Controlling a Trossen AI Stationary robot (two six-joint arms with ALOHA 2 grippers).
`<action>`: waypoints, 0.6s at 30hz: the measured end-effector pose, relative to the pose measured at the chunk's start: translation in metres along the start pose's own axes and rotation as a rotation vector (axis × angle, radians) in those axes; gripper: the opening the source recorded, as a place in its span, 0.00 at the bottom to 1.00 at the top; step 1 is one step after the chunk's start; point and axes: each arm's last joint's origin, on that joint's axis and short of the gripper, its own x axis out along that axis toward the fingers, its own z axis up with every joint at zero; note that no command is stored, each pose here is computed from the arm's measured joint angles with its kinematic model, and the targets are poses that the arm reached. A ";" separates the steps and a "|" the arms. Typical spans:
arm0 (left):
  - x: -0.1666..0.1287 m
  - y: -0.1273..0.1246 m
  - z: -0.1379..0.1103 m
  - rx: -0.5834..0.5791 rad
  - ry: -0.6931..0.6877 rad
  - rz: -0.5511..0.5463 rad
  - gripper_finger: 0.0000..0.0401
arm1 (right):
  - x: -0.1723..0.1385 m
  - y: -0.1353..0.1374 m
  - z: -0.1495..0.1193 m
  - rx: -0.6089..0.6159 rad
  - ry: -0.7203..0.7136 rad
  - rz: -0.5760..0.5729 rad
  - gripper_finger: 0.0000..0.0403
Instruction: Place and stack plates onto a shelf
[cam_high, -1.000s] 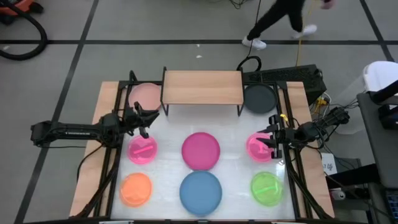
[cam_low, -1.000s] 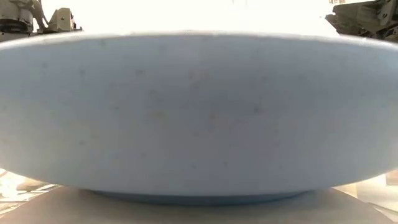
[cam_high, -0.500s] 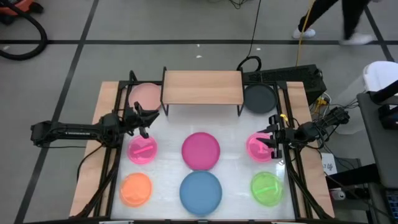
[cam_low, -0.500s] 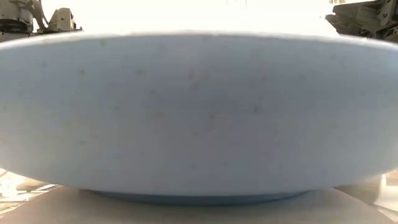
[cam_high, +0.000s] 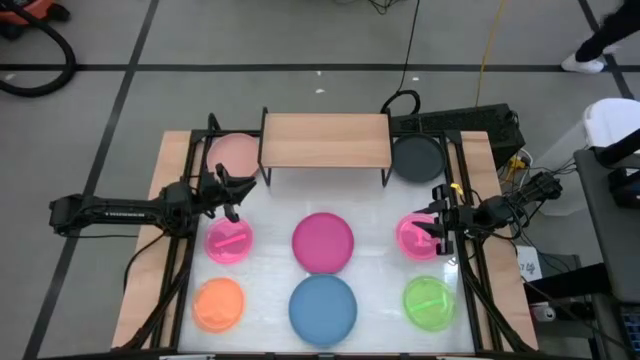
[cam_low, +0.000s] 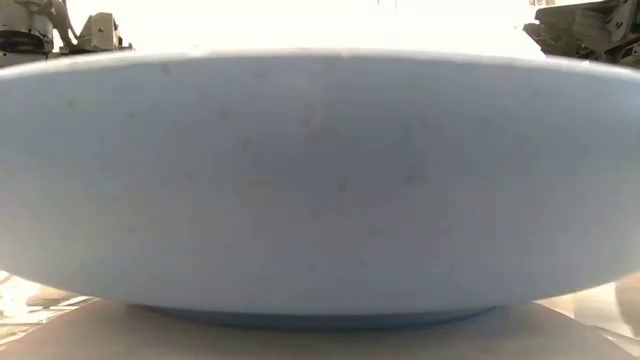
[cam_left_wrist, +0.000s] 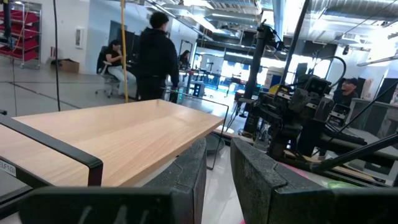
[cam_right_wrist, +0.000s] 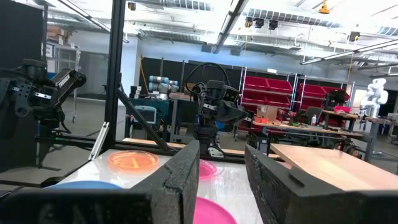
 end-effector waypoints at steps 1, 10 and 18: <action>0.000 0.000 0.000 0.000 0.000 0.001 0.20 | 0.000 0.000 0.000 0.000 0.000 0.000 0.28; 0.000 0.000 0.000 0.000 0.000 0.001 0.20 | 0.000 -0.001 0.003 0.071 -0.031 -0.004 0.28; 0.000 0.000 0.000 0.000 0.000 0.000 0.20 | -0.003 -0.006 0.022 0.264 -0.219 -0.029 0.28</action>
